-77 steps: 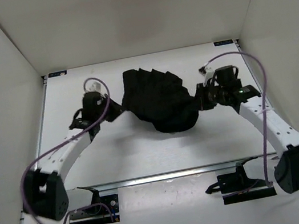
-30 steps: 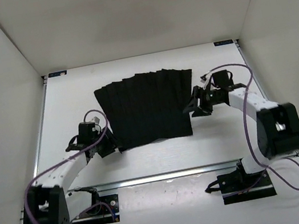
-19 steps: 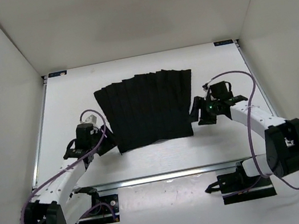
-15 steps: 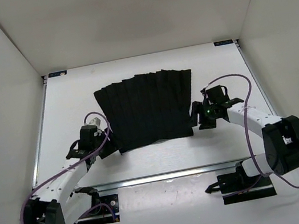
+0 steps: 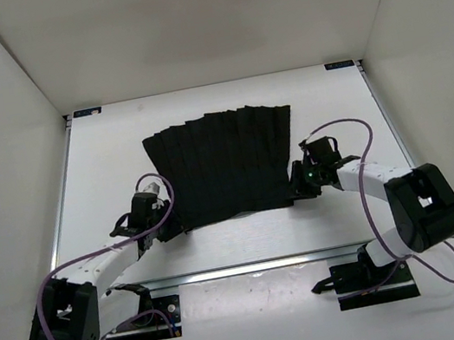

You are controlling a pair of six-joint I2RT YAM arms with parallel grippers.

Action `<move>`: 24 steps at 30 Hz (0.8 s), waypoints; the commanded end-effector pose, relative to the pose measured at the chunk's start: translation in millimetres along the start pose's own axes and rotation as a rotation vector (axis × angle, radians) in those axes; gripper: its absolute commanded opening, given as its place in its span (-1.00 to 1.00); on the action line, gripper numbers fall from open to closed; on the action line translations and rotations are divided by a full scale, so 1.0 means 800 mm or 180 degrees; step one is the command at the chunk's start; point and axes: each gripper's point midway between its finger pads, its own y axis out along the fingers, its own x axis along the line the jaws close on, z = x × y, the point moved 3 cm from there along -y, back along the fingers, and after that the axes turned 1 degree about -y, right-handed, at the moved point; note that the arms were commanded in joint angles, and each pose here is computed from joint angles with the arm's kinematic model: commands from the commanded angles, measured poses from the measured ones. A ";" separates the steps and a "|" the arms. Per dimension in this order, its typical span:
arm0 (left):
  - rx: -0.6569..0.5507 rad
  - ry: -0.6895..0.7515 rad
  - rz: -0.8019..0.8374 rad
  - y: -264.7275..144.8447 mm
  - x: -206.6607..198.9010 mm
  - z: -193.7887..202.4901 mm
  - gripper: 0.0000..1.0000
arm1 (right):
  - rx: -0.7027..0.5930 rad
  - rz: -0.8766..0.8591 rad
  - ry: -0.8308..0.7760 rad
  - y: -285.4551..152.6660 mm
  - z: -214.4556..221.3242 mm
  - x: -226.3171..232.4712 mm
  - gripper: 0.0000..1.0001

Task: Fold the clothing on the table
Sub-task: Fold the skirt

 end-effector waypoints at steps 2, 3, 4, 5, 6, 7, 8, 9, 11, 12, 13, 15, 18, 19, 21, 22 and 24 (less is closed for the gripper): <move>-0.0092 0.0006 -0.0100 0.009 0.011 -0.004 -0.54 | 0.0106 -0.0050 -0.0019 0.020 0.011 -0.003 -0.72; -0.0096 0.0040 -0.0134 0.010 0.013 -0.006 -0.87 | 0.0156 -0.0073 -0.0024 0.020 0.015 -0.001 -0.98; -0.0091 0.0040 -0.0158 0.008 0.012 -0.010 -1.00 | 0.0174 -0.0102 -0.0024 0.015 0.013 0.002 -0.99; -0.0093 0.0055 -0.0128 0.004 0.008 -0.013 -1.00 | 0.0178 -0.0106 -0.0041 0.007 0.009 0.009 -1.00; -0.0095 0.0082 -0.0101 0.001 0.004 -0.016 -1.00 | 0.0166 -0.0093 -0.0112 -0.004 0.006 0.018 -1.00; -0.0120 0.0100 -0.0112 -0.005 0.003 -0.017 -1.00 | 0.0116 -0.0051 -0.0122 -0.010 0.001 0.019 -1.00; -0.0142 0.0102 -0.0091 -0.013 -0.002 -0.021 -1.00 | 0.0050 -0.0082 -0.0153 -0.026 -0.006 0.027 -1.00; -0.0222 0.0112 -0.0028 -0.024 -0.011 -0.030 -1.00 | -0.0032 -0.0118 -0.0145 -0.042 -0.014 0.034 -1.00; -0.0344 0.0124 0.0040 -0.044 -0.022 -0.049 -1.00 | -0.0232 -0.0173 -0.0155 -0.070 -0.031 0.040 -1.00; -0.0435 0.0153 0.0103 -0.053 -0.035 -0.064 -1.00 | -0.0308 -0.0247 -0.0161 -0.087 -0.040 0.043 -1.00; -0.0426 0.0179 0.0077 -0.061 -0.035 -0.064 -1.00 | -0.0344 -0.0304 -0.0164 -0.098 -0.043 0.047 -1.00; -0.0502 0.0265 0.0126 -0.084 -0.050 -0.075 -1.00 | -0.0405 -0.0286 -0.0213 -0.121 -0.052 0.044 -0.99; -0.0411 0.0391 0.0167 -0.101 -0.056 -0.063 -1.00 | -0.0363 -0.0311 -0.0276 -0.139 -0.041 0.046 -1.00; -0.0369 0.0437 0.0190 -0.107 -0.055 -0.055 -1.00 | -0.0349 -0.0354 -0.0315 -0.146 -0.032 0.050 -1.00; -0.0284 0.0462 0.0161 -0.114 -0.045 -0.041 -1.00 | -0.0368 -0.0379 -0.0372 -0.159 -0.017 0.056 -0.99; -0.0216 0.0486 0.0140 -0.120 -0.040 -0.031 -1.00 | -0.0295 -0.0365 -0.0370 -0.161 -0.004 0.055 -1.00; -0.0163 0.0514 0.0142 -0.133 -0.036 -0.019 -1.00 | -0.0231 -0.0368 -0.0379 -0.172 0.016 0.052 -1.00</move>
